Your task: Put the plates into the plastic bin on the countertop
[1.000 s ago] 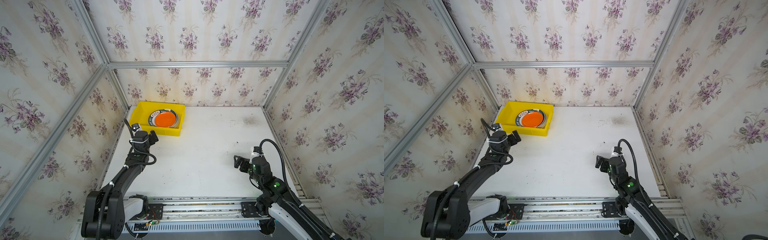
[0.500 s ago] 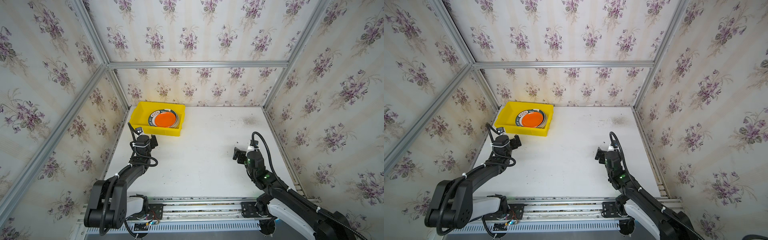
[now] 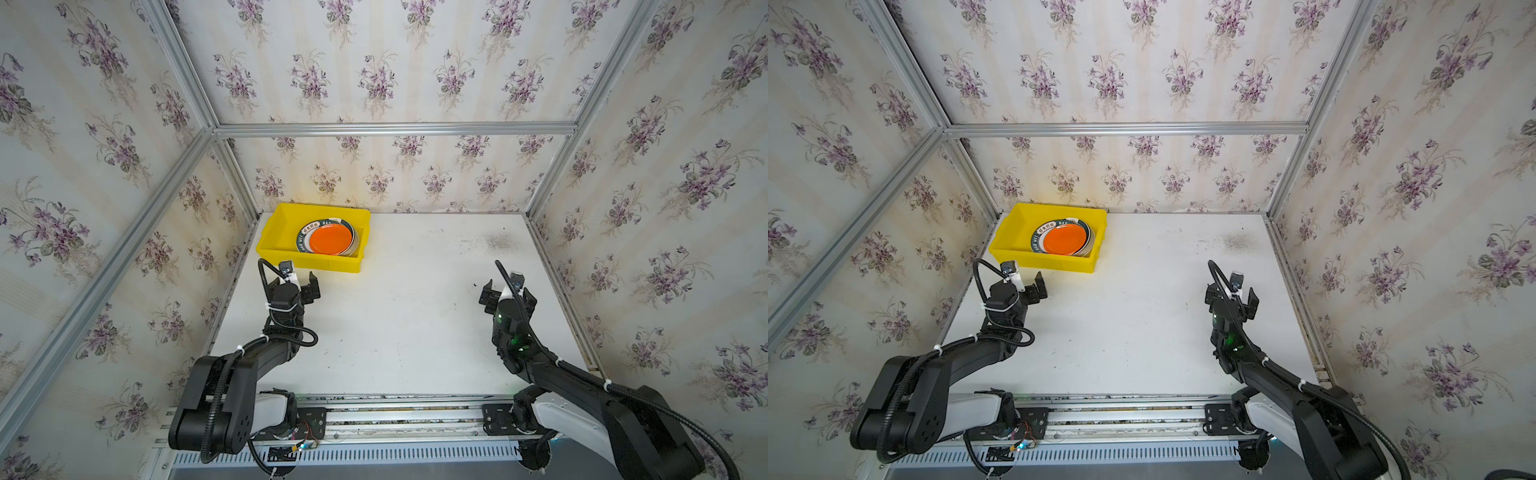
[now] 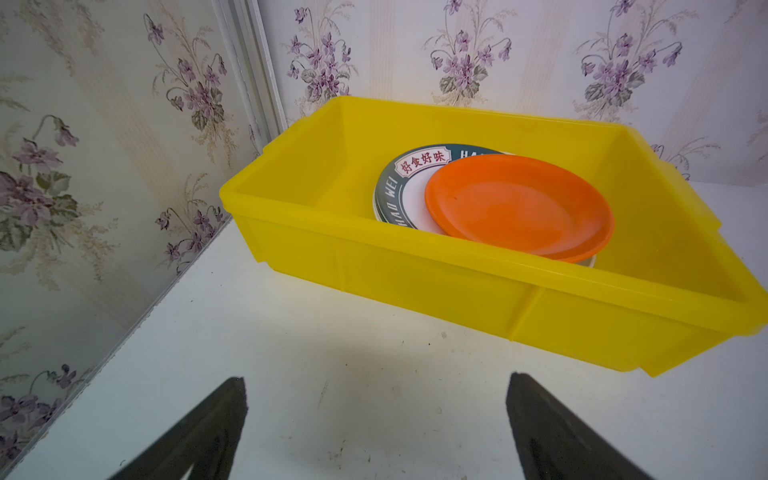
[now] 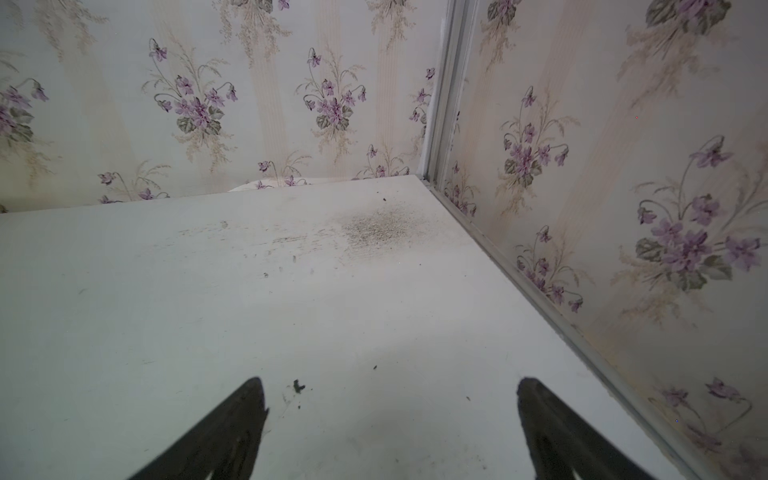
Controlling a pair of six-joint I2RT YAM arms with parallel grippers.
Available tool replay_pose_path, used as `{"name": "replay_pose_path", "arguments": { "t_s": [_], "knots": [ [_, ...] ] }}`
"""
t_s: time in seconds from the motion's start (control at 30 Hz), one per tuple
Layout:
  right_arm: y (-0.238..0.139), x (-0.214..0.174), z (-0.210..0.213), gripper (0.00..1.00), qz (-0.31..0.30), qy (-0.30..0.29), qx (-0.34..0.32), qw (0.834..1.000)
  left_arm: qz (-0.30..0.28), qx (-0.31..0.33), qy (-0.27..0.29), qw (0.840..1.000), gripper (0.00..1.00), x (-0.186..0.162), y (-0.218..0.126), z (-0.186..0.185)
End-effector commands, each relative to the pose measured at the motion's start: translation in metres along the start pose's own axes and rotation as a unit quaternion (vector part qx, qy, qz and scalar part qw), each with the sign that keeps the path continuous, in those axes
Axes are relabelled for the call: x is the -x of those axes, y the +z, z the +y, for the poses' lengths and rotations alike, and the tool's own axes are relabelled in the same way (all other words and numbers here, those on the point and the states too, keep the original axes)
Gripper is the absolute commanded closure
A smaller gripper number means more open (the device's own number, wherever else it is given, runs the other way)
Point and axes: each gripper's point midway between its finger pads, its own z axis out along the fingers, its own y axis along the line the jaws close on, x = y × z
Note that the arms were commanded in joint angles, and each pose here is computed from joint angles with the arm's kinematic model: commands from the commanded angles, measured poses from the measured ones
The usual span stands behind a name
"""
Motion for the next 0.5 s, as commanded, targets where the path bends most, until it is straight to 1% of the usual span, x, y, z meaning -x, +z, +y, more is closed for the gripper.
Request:
{"name": "replay_pose_path", "arguments": {
  "t_s": [0.0, 0.1, 0.17, 0.23, 0.33, 0.37, 0.47],
  "knots": [
    [0.011, 0.014, -0.003, 0.03, -0.035, -0.057, -0.033, 0.997, -0.028, -0.012, 0.006, 1.0, 0.0, 0.014, 0.0, -0.005],
    [0.02, 0.002, -0.002, 0.01, -0.049, -0.072, -0.049, 0.995, -0.028, -0.012, 0.005, 1.0, 0.0, 0.014, 0.0, -0.005],
    [0.025, 0.003, -0.003, 0.01, -0.076, -0.061, -0.066, 0.993, -0.028, -0.012, 0.006, 1.0, 0.0, 0.015, 0.0, -0.005],
    [0.037, -0.002, 0.003, 0.01, -0.066, -0.067, -0.067, 0.993, -0.027, -0.012, 0.006, 1.0, 0.0, 0.014, 0.0, -0.005],
    [0.044, -0.001, 0.016, 0.01, -0.047, -0.088, -0.045, 0.994, -0.026, -0.012, 0.007, 1.0, 0.0, 0.014, 0.0, -0.005],
    [0.045, -0.004, 0.016, 0.01, -0.04, -0.087, -0.041, 0.995, -0.027, -0.012, 0.006, 1.0, 0.0, 0.014, 0.0, -0.005],
    [0.044, -0.005, 0.011, 0.01, -0.044, -0.07, -0.031, 0.996, -0.027, -0.012, 0.006, 1.0, 0.0, 0.014, 0.0, -0.005]
  ]
}}
